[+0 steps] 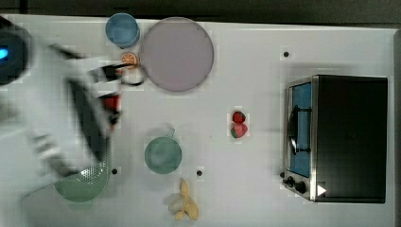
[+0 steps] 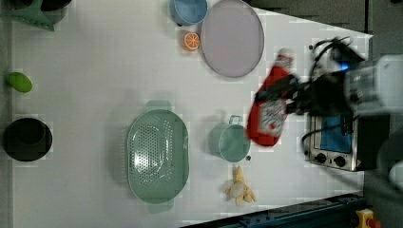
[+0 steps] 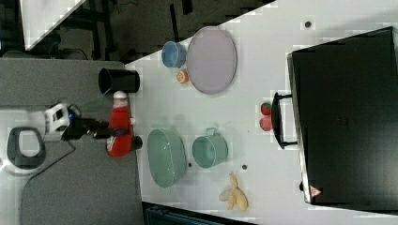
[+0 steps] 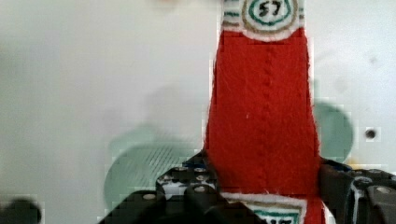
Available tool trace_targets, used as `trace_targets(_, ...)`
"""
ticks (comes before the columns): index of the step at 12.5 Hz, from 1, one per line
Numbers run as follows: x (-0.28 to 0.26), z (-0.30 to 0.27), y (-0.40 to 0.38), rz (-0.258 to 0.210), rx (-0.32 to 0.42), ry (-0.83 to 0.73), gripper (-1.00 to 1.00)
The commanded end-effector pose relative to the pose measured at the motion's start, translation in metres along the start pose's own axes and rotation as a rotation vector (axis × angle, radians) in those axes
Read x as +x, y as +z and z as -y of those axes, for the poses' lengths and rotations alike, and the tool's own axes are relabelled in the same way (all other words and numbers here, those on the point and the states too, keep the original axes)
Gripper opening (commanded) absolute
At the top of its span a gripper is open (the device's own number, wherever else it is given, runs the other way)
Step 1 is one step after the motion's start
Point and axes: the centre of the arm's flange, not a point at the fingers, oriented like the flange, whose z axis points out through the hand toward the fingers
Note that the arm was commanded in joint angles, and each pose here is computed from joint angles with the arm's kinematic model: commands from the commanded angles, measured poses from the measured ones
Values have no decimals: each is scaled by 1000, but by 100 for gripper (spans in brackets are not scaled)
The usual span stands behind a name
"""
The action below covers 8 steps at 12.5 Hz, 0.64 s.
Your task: Pick ketchup from strainer and place it on the table
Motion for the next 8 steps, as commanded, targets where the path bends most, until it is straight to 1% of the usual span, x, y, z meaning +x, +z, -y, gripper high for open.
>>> trace_targets(1, 45, -62, -22, -33, 0, 82, 21)
trace_targets(2, 59, -82, -19, -26, -5, 113, 21)
trace_targets(5, 91, -141, 5, 12, -30, 103, 21)
trace_targets(8, 109, -191, 37, 41, -43, 131, 21)
